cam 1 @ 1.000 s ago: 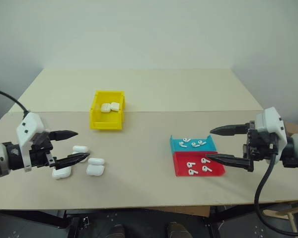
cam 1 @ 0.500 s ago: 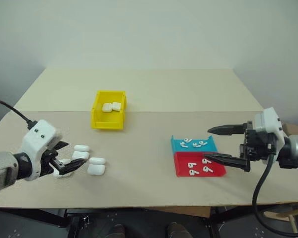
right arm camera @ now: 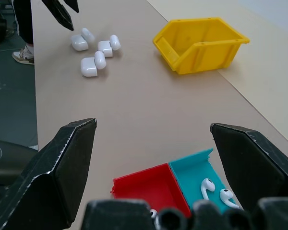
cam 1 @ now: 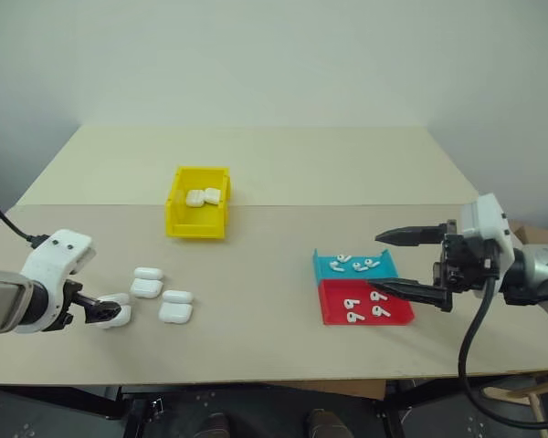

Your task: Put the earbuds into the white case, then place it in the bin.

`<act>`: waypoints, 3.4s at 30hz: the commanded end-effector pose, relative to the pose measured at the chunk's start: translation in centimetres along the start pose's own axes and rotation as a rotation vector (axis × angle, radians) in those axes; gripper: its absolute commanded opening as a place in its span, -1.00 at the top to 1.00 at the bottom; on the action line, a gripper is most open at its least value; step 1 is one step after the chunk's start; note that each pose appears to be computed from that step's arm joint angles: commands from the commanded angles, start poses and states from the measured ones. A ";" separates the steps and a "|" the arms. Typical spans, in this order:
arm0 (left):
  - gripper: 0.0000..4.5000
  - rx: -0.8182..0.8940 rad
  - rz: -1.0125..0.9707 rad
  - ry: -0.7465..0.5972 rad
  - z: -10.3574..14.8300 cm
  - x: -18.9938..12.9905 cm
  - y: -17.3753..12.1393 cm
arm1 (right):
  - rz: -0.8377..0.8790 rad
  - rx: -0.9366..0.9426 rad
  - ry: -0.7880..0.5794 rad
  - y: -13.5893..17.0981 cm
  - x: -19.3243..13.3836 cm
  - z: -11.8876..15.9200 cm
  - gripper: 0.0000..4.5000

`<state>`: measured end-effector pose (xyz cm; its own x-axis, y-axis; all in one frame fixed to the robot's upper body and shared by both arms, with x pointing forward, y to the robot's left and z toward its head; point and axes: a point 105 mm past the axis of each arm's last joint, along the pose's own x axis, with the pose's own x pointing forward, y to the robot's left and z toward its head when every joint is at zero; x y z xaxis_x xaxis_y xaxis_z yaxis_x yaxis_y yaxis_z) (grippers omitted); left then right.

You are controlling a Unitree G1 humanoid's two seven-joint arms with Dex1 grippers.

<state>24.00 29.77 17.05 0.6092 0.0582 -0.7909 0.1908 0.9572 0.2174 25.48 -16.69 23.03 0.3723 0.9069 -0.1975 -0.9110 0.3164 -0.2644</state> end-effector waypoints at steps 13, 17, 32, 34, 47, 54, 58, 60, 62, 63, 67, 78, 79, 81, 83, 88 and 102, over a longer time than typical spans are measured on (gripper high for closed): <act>-1.00 -0.304 0.037 0.072 -1.8 3.1 -2.6 | -0.007 -0.059 -0.031 -0.1 0.2 1.3 -0.99; -1.00 -0.351 0.073 0.056 -1.3 3.7 -2.4 | -0.008 -0.064 -0.034 0.1 0.3 1.3 -0.99; -1.00 -0.395 0.052 0.051 0.2 5.1 -3.0 | -0.022 -0.066 -0.041 0.2 0.3 1.5 -0.99; -1.00 -0.393 0.049 0.053 0.2 5.1 -3.1 | -0.024 -0.066 -0.041 0.2 0.3 1.5 -0.99; -0.22 -0.398 0.091 0.038 0.2 5.0 -3.0 | -0.032 -0.063 -0.043 0.3 0.3 1.3 -1.00; -0.22 -0.341 0.186 -0.135 2.3 1.4 -0.9 | -0.047 -0.052 -0.050 0.4 0.2 1.2 -1.00; -0.22 -0.292 0.167 -0.539 6.5 -2.5 0.0 | -0.059 -0.041 -0.068 0.2 0.4 1.0 -1.00; -0.22 -0.238 0.145 -0.744 8.1 -4.0 -0.5 | -0.067 -0.041 -0.083 -0.1 0.7 1.0 -1.00; -0.22 -0.233 0.022 -0.884 9.0 -4.9 -1.4 | -0.074 -0.041 -0.100 -0.3 1.0 1.1 -1.00; -0.22 -0.223 -0.020 -0.922 9.2 -5.0 -1.7 | -0.076 -0.040 -0.105 -0.3 1.1 1.2 -1.00; -0.22 -0.082 -0.325 -1.127 10.7 -6.1 -5.7 | -0.090 -0.055 -0.129 -0.5 1.5 1.5 -1.00; -0.22 0.284 -1.089 -1.369 13.1 -7.9 -14.8 | -0.111 -0.063 -0.148 -0.7 2.3 1.7 -1.00; -0.22 0.308 -1.130 -1.373 13.2 -8.0 -15.1 | -0.114 -0.061 -0.147 -0.7 2.3 1.6 -1.00; -0.22 0.332 -1.280 -1.394 13.4 -8.8 -15.9 | -0.124 -0.058 -0.137 -0.6 2.2 1.4 -1.00; -0.22 0.359 -1.373 -1.414 13.3 -9.2 -16.3 | -0.129 -0.060 -0.123 -0.5 2.1 1.3 -1.00; -0.22 0.408 -1.422 -1.401 12.9 -8.5 -17.3 | -0.110 -0.062 -0.043 -0.2 1.6 0.5 -1.00; -0.22 0.500 -1.410 -1.368 10.7 -7.5 -18.0 | 0.069 -0.107 0.465 1.3 1.3 -3.8 -1.00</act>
<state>25.01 8.90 24.35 -0.0844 -0.9501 0.3004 0.9818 -0.0278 0.1880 25.63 -16.33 18.55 0.3784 0.7141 -0.5890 -0.9225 0.2382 -0.3039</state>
